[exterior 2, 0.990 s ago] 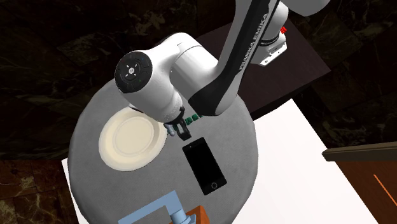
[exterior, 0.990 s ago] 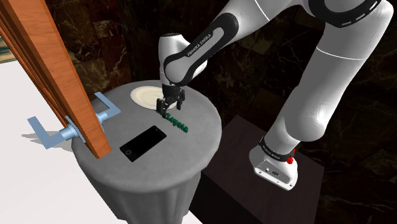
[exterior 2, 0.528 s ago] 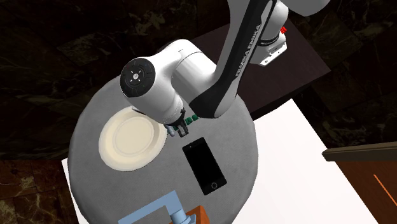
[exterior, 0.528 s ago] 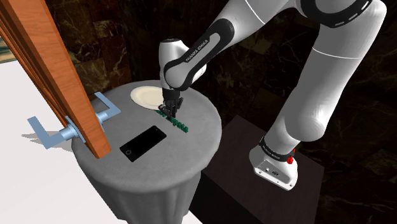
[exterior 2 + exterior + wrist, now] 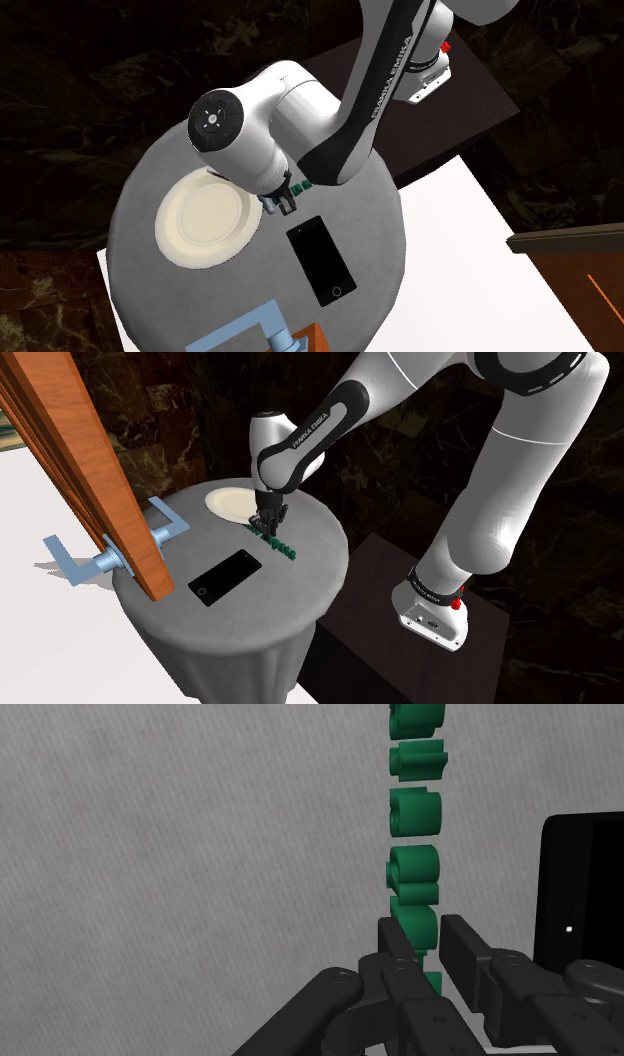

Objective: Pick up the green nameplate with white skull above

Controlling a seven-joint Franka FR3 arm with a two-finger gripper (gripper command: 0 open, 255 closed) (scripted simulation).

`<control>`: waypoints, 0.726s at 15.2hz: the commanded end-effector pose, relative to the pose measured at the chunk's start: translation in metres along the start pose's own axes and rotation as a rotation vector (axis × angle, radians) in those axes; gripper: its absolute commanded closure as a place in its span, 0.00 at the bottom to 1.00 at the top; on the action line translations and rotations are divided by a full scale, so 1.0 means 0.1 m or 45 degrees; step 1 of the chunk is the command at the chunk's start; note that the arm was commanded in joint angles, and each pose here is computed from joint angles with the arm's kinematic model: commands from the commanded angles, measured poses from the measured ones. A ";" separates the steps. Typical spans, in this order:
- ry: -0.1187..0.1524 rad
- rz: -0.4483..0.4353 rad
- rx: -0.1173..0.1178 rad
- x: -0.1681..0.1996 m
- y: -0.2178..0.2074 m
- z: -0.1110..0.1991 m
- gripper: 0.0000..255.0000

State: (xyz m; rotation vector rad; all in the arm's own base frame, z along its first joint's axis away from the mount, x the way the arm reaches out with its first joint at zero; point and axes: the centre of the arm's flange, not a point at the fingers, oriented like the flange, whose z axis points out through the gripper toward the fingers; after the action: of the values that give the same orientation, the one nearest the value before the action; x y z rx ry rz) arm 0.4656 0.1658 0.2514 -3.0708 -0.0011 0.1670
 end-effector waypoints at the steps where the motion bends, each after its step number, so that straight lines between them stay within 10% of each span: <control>1: 0.000 0.000 0.000 -0.01 -0.01 -0.08 1.00; 11: 0.000 0.000 0.000 -0.07 -0.04 -0.60 1.00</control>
State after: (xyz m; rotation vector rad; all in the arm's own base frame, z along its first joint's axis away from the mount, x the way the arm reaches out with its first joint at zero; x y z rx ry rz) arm 0.4663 0.1664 0.3073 -3.0706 -0.0012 0.1663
